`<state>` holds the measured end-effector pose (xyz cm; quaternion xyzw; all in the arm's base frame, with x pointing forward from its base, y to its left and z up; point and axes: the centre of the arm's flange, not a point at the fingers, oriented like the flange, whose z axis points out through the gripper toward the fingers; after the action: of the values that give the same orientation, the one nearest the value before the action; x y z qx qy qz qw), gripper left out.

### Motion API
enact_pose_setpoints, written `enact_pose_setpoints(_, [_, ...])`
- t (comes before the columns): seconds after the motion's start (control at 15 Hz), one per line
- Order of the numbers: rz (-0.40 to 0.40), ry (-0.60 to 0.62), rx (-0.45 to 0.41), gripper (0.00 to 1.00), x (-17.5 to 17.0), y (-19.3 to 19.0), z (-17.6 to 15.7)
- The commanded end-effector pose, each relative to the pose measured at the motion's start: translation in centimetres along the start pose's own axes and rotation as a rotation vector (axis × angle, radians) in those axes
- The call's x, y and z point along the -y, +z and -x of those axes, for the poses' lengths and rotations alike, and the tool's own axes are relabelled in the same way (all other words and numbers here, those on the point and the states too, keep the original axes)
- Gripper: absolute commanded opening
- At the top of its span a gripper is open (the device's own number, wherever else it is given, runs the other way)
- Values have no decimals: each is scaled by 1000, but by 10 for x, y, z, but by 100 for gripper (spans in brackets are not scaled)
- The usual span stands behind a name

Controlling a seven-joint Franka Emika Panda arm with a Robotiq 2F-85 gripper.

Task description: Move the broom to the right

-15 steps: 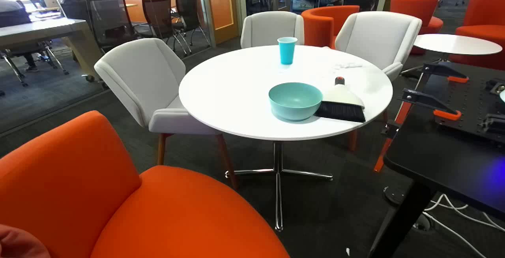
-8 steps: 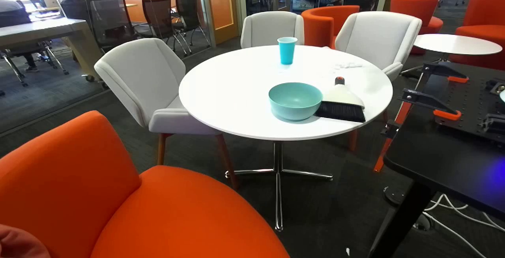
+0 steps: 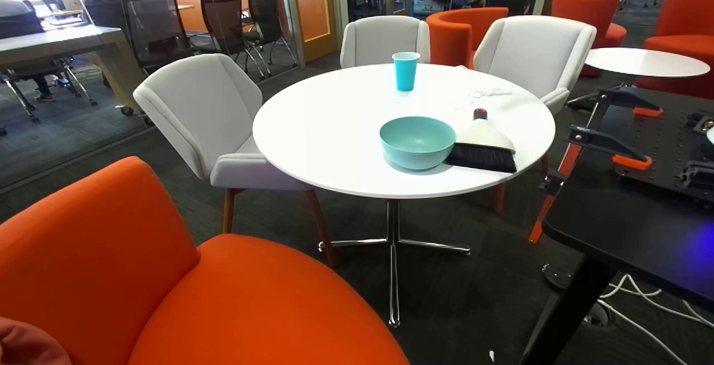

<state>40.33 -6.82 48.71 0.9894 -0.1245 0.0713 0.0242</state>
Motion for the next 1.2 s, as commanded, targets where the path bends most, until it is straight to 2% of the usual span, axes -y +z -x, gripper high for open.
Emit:
enact_pose_setpoints(0.0, [43, 195, -36, 100, -35, 33, -80])
enact_pose_setpoints(0.27, [78, 366, -43, 100, -73, 81, -146])
enact_pose_setpoints(0.4, [91, 417, -15, 100, -84, 101, -167])
enact_pose_setpoints(0.47, [66, 366, -25, 100, -80, 91, -125])
enact_pose_setpoints(0.67, [81, 394, -7, 100, -87, 114, -151])
enact_pose_setpoints(0.87, [82, 395, -13, 100, -87, 113, -154])
enact_pose_setpoints(1.0, [68, 426, -21, 100, -83, 125, -141])
enact_pose_setpoints(1.13, [4, 480, -17, 100, -78, 147, -128])
